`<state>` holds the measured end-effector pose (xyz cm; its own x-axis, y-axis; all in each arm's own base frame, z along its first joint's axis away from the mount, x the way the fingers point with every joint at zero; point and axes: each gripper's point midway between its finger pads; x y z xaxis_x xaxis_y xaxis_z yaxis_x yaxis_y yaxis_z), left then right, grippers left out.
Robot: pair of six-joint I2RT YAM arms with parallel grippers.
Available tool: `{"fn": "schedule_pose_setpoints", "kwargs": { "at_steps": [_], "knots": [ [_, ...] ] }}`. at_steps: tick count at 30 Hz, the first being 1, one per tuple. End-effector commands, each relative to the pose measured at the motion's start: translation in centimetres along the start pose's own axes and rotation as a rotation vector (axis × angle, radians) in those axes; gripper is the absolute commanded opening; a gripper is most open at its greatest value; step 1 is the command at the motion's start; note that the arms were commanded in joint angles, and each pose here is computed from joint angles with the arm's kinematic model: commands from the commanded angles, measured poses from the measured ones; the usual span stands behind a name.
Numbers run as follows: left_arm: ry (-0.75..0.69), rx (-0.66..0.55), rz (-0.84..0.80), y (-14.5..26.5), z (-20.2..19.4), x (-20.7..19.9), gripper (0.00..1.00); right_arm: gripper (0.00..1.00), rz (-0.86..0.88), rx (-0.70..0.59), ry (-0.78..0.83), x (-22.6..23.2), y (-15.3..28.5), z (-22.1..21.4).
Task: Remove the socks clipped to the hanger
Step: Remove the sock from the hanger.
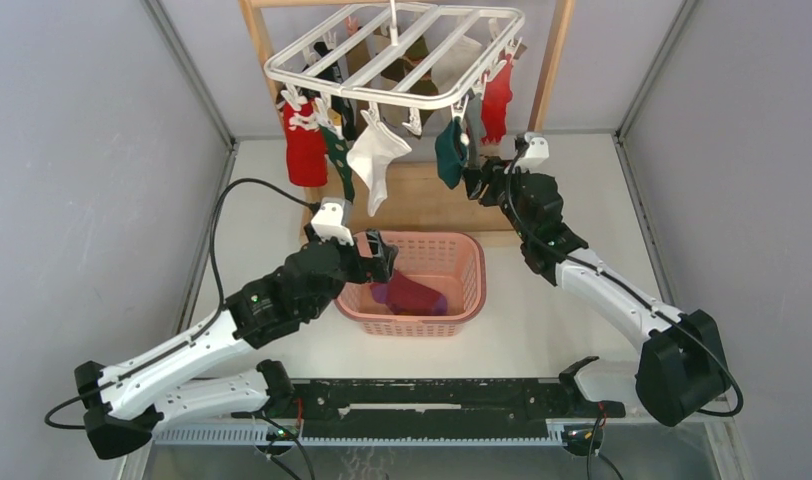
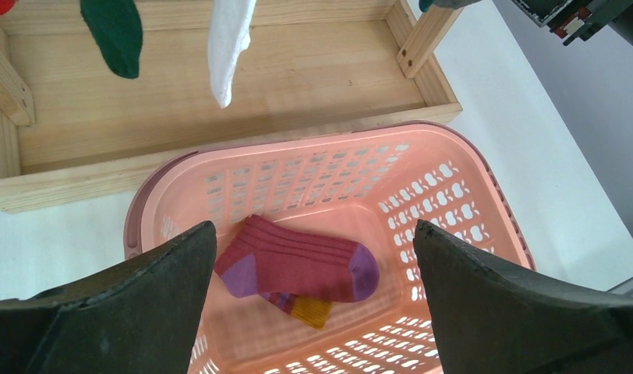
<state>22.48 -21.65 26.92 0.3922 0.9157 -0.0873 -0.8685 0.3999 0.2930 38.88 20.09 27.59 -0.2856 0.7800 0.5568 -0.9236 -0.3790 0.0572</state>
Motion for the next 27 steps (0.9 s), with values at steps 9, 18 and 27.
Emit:
{"fn": "schedule_pose_setpoints", "kwargs": {
  "at_steps": [9, 18, 27],
  "knots": [
    [0.023, -0.039, -0.018, 1.6, 0.9, 0.7, 0.99, 0.25, 0.004, -0.092, 0.012, 2.0, 0.1, 3.7],
    [0.054, -0.068, -0.156, 3.4, 6.4, -2.4, 0.94, 0.05, -0.036, -0.086, 0.155, 4.3, 2.6, 2.0],
    [0.094, -0.160, -0.271, 6.2, 12.3, -5.2, 0.93, 0.04, -0.057, -0.087, 0.234, 6.1, 4.9, 0.0]
  ]
}}
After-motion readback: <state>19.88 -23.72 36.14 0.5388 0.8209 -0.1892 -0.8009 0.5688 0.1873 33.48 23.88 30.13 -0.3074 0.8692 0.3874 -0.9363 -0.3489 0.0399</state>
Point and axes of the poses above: each gripper's point midway between its finger pads, its own y axis back along the fingers, its own x axis along the line the jaws close on, z = x × y, and after that the axes turned 13 degrees about -y, right-handed
